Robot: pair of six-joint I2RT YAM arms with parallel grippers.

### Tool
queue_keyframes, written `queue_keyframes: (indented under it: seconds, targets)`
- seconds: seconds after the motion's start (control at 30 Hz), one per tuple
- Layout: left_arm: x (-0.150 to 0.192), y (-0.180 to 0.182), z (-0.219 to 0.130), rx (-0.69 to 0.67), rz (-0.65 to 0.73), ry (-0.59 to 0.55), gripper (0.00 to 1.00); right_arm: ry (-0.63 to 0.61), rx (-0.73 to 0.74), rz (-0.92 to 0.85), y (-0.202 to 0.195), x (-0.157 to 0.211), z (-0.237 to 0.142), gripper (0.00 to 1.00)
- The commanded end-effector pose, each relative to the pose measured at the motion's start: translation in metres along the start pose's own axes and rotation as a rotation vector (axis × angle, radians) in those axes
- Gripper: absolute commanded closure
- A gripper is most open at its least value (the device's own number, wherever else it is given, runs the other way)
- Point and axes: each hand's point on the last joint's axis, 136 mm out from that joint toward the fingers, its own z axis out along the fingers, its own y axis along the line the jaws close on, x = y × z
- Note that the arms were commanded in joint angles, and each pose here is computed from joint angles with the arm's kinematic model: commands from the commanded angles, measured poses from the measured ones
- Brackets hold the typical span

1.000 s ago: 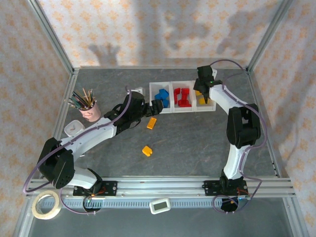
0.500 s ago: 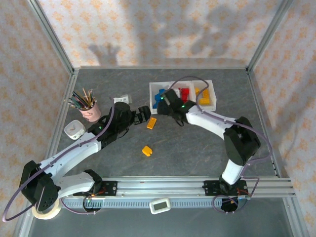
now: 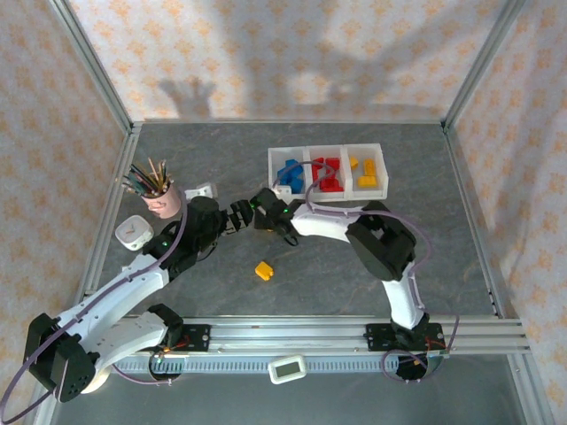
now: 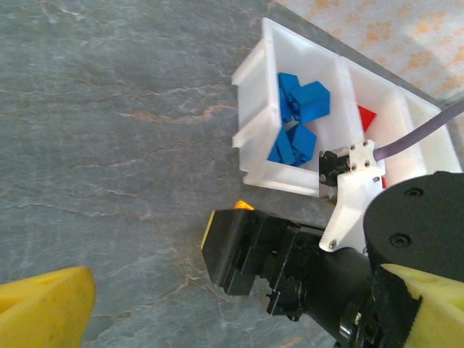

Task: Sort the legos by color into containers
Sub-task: Pick up the lego from the center of the table, then place the lego in the container.

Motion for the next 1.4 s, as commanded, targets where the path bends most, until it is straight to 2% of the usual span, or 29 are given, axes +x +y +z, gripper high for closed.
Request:
queue_keyframes:
  seconds: [0.0,0.13,0.3,0.53,0.67,0.77,1.03,1.17,1.37]
  targets:
    - [0.002,0.013,-0.001,-0.038,-0.013,-0.001,0.01,-0.033,0.028,0.025,0.006,-0.004,0.006,0.15]
    - [0.002,0.015,-0.001,-0.044,-0.013,0.000,0.01,-0.017,0.037,0.010,0.004,0.004,0.009,0.26]
    - [0.003,0.016,0.001,-0.041,-0.017,0.007,0.01,-0.001,0.050,-0.004,-0.004,0.013,0.007,0.47]
    - [-0.002,0.010,-0.001,-0.027,-0.022,0.000,0.01,-0.031,0.003,0.006,-0.006,0.005,-0.016,0.71]
    - [-0.007,0.003,-0.004,-0.007,-0.029,-0.001,0.01,-0.096,-0.025,0.027,-0.015,-0.014,-0.049,0.75]
    - [-0.009,-0.007,-0.004,0.036,-0.035,0.004,0.01,-0.149,-0.014,0.053,-0.038,-0.034,-0.074,0.75]
    - [-0.010,-0.041,0.011,0.120,-0.010,0.048,0.01,-0.306,0.121,0.206,-0.157,-0.113,-0.120,0.73]
    - [-0.006,-0.062,0.023,0.145,0.025,0.078,0.01,-0.346,0.212,0.263,-0.218,-0.154,-0.115,0.72]
    - [-0.011,-0.088,0.037,0.185,0.033,0.080,0.01,-0.286,0.289,0.264,-0.262,-0.190,-0.066,0.70]
